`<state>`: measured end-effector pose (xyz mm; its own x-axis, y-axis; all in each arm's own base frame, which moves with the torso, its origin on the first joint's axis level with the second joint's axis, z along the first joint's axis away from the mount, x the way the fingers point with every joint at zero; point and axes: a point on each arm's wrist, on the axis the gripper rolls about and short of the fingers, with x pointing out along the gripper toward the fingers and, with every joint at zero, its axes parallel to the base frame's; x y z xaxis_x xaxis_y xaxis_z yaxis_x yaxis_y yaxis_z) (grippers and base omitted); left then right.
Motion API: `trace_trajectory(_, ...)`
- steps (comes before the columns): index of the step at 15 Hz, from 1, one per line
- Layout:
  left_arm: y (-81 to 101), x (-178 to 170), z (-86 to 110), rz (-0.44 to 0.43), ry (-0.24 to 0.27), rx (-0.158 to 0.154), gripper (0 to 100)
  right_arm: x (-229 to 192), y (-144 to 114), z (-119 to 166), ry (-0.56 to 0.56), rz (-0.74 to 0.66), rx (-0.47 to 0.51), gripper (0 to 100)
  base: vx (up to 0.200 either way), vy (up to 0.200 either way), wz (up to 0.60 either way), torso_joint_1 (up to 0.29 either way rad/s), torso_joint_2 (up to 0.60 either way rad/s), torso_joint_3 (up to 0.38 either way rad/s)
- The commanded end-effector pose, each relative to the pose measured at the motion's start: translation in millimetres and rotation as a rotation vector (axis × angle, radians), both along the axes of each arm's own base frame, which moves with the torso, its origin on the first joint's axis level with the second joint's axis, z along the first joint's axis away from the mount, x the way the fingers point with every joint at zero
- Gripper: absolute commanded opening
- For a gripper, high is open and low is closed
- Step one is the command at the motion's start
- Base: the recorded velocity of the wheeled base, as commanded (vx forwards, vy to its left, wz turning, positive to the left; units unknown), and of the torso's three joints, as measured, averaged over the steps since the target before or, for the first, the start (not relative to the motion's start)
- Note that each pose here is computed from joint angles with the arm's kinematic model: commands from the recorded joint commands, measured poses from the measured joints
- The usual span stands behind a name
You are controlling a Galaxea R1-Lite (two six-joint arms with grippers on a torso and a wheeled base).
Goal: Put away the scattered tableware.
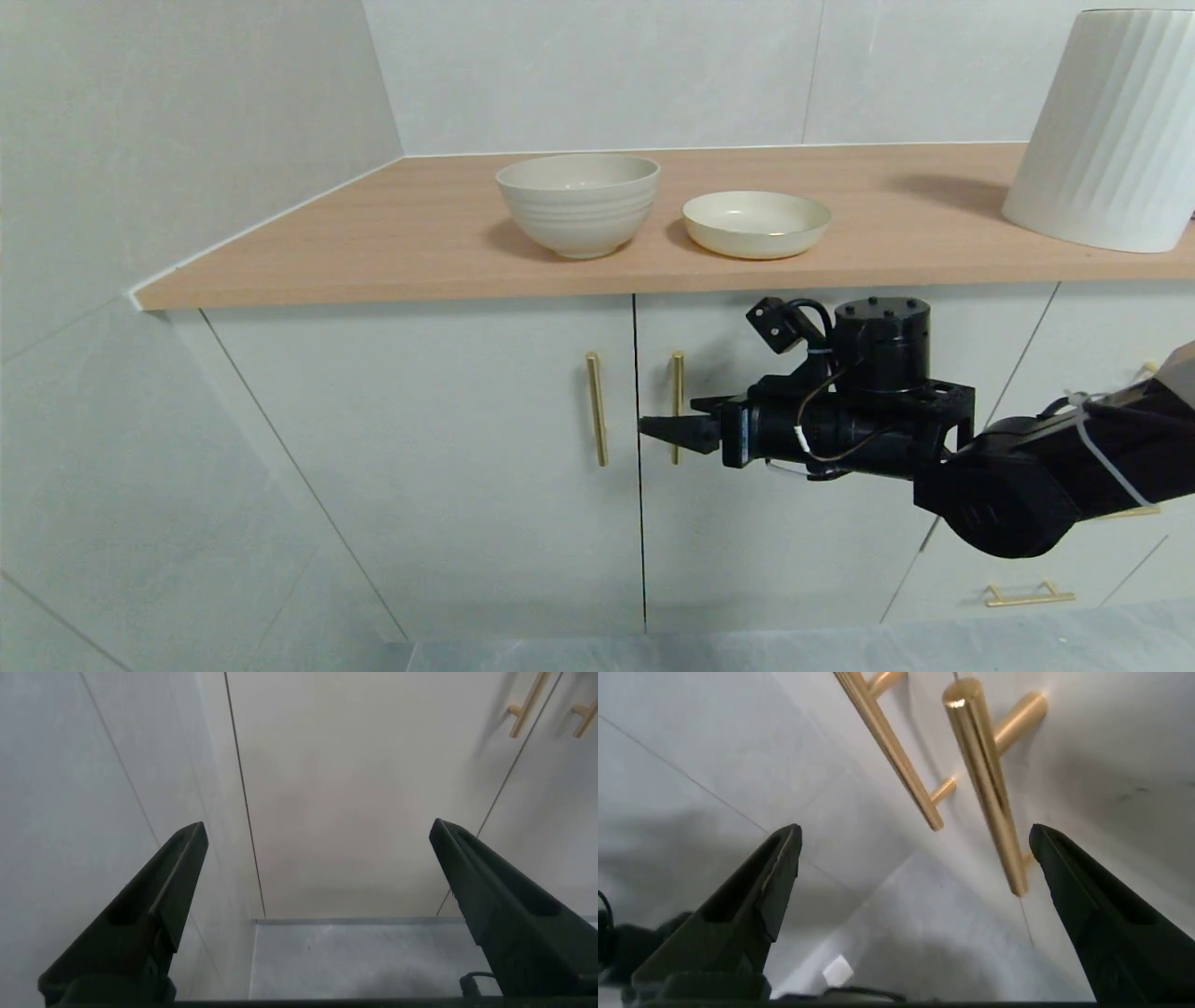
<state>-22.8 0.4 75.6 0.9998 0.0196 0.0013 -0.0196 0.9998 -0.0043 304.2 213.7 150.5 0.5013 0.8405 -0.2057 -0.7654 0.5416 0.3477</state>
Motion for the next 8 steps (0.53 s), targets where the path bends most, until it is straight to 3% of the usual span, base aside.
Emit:
trace_trajectory(1, 0.0, 0, 0.0, 0.0, 0.0, 0.0, 100, 3, 3, -10, 0.01, 0.003, -0.003, 100, 0.0, 0.0, 0.0, 0.0, 0.0, 0.0)
trace_trajectory(8, 0.0, 0, 0.0, 0.0, 0.0, 0.0, 100, 5, 21, -20, -0.011, -0.038, 0.057, 100, 0.0, 0.0, 0.0, 0.0, 0.0, 0.0)
